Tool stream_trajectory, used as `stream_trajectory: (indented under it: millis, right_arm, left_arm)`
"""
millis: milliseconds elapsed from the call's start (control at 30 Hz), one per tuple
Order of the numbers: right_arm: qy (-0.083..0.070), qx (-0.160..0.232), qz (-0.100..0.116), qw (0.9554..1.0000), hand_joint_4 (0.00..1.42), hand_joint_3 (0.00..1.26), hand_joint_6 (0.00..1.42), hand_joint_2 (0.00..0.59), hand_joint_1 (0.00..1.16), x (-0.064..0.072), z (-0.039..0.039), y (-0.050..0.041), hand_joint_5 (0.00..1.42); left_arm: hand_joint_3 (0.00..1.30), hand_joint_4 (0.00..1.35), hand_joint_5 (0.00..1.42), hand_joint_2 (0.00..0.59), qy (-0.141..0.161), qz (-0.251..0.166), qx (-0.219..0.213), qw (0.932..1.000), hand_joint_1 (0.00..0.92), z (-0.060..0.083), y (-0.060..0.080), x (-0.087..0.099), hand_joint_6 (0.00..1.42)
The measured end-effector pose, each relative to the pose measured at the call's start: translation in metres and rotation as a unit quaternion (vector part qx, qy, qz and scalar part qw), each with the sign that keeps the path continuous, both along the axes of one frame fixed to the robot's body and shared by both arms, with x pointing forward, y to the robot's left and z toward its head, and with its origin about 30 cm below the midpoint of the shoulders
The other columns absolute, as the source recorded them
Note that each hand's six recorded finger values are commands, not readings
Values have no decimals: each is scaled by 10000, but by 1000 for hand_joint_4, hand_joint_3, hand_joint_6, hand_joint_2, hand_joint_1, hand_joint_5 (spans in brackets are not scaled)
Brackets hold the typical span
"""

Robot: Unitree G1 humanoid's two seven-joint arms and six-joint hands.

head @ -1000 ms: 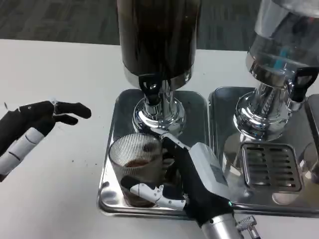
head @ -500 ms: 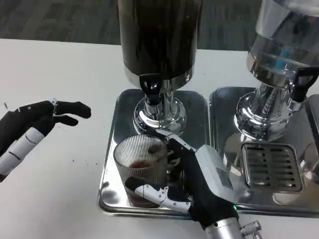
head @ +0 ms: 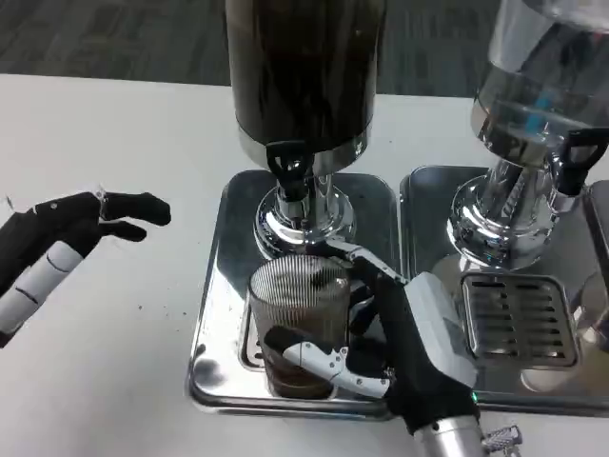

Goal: Grasp the cup under the faucet to collect the drink, then remove the cup.

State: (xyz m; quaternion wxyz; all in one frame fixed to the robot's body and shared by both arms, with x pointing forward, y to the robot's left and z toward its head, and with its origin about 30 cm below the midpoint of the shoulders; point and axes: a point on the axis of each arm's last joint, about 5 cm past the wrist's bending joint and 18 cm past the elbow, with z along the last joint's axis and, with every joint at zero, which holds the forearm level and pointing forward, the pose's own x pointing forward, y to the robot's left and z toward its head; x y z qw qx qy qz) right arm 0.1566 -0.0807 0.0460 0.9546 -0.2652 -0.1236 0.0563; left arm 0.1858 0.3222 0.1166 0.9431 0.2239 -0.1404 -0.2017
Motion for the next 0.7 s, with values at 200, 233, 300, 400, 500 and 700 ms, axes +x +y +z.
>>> stream_trajectory:
  millis: [200,233,300,400,500,700]
  right_arm:
    - [-16,10,-95,10000,600,458,902,249,639,-9,-9,-15,725]
    - [-17,9,-103,9999,600,459,902,249,639,-8,-9,-17,725]
    - [-20,12,-115,9999,602,468,904,249,640,-8,-9,-19,725]
    - [-30,17,-127,9999,602,473,912,249,640,-7,-9,-22,733]
    - [-50,33,-145,9999,609,473,924,249,640,-8,-8,-22,740]
    - [-156,83,-243,9995,618,474,938,249,640,-12,-7,-23,752]
  left_arm:
    - [443,387,285,173,-9,1,-4,10000,0,3,0,9,391]
    - [443,387,285,174,-14,0,-4,10000,0,4,-1,11,392]
    - [442,387,285,174,-15,-1,-4,10000,0,4,-1,11,394]
    - [439,387,285,174,-16,-1,-3,10000,0,4,-1,11,407]
    - [437,387,285,174,-18,-1,-3,10000,0,5,-1,11,409]
    - [434,387,285,174,-33,-5,4,10000,0,6,-1,10,411]
